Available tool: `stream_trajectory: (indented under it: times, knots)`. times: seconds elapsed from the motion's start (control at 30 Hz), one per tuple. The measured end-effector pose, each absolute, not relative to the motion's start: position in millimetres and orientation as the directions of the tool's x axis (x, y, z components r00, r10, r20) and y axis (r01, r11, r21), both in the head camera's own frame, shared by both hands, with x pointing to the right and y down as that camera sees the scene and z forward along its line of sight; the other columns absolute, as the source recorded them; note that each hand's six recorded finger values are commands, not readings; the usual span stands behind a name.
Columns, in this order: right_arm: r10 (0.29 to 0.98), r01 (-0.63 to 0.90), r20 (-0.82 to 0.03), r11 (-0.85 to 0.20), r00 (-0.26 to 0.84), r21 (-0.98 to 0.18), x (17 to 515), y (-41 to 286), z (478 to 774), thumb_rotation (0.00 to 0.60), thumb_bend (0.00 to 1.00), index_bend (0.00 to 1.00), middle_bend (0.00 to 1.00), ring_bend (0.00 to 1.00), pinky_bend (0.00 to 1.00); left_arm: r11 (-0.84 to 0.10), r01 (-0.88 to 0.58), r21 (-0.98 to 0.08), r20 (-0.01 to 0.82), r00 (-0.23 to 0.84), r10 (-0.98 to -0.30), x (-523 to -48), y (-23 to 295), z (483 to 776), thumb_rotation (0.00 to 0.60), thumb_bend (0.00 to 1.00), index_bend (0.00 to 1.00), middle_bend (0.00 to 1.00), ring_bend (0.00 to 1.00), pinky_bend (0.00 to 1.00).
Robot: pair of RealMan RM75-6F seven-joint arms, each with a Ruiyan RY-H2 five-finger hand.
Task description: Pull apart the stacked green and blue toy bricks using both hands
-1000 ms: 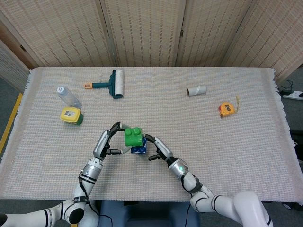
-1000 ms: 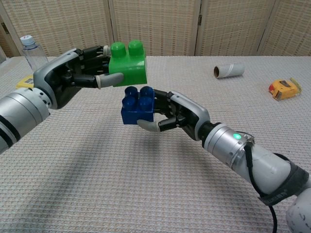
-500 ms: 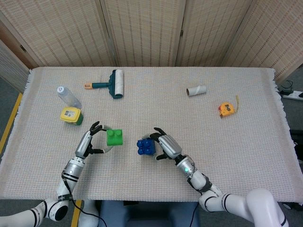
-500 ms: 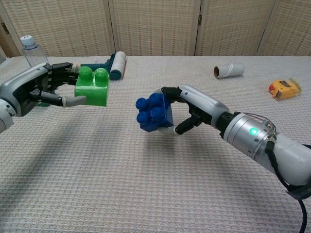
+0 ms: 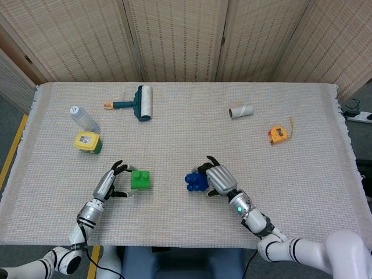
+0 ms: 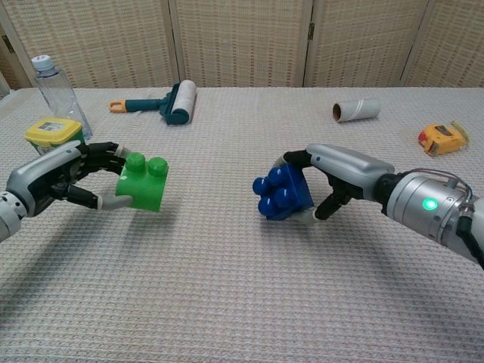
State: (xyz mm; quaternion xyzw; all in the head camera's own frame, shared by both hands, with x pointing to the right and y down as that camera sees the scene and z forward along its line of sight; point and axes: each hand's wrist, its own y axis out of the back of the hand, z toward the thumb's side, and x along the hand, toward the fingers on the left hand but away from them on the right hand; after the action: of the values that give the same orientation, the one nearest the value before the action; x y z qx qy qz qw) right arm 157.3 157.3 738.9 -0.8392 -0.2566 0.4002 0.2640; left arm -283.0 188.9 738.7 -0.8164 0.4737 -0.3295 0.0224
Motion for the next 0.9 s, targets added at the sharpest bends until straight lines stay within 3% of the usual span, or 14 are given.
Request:
stream_trajectory:
  times: [0.03, 0.1, 0.27, 0.3, 0.5, 0.7, 0.9]
  knots:
    - [0.641, 0.215, -0.541, -0.73, 0.545, -0.649, 159.0, 157.2, 738.6, 0.6, 0.37, 0.71, 0.29, 0.19, 0.0, -0.554, -0.761, -0.338, 0.518, 0.341, -0.785, -281.7, 190.2, 739.6, 0.6, 0.41, 0.53, 0.78, 0.23, 0.0]
    - [0.637, 0.201, -0.547, -0.732, 0.543, -0.651, 162.5, 157.3, 737.1, 0.6, 0.37, 0.49, 0.16, 0.1, 0.0, -0.56, -0.764, -0.321, 0.52, 0.353, -0.778, -280.0, 191.9, 740.8, 0.6, 0.39, 0.44, 0.63, 0.17, 0.0]
    - [0.631, 0.199, -0.556, -0.739, 0.541, -0.644, 166.4, 156.6, 732.0, 0.6, 0.37, 0.08, 0.0, 0.0, 0.0, -0.581, -0.762, -0.287, 0.513, 0.39, -0.765, -275.4, 193.1, 743.3, 0.6, 0.33, 0.26, 0.05, 0.01, 0.0]
    - [0.632, 0.199, -0.555, -0.738, 0.541, -0.645, 167.1, 155.5, 729.8, 0.6, 0.37, 0.02, 0.0, 0.0, 0.0, -0.583, -0.762, -0.283, 0.51, 0.395, -0.764, -275.0, 192.5, 743.2, 0.6, 0.32, 0.23, 0.01, 0.0, 0.0]
    - [0.632, 0.201, -0.554, -0.738, 0.542, -0.645, 170.8, 150.9, 720.1, 0.6, 0.37, 0.0, 0.0, 0.0, 0.0, -0.613, -0.733, -0.295, 0.499, 0.429, -0.753, -273.4, 188.6, 741.2, 0.6, 0.29, 0.08, 0.0, 0.0, 0.0]
    - [0.619, 0.201, -0.564, -0.751, 0.546, -0.63, 172.0, 149.1, 714.4, 0.6, 0.37, 0.0, 0.0, 0.0, 0.0, -0.623, -0.719, -0.309, 0.491, 0.44, -0.752, -271.4, 185.8, 738.3, 0.6, 0.28, 0.05, 0.0, 0.0, 0.0]
    - [0.666, 0.25, -0.496, -0.704, 0.557, -0.665, 174.3, 139.4, 694.7, 0.6, 0.37, 0.0, 0.0, 0.0, 0.0, -0.645, -0.628, -0.436, 0.45, 0.468, -0.76, -271.7, 182.2, 730.0, 0.6, 0.28, 0.02, 0.0, 0.0, 0.0]
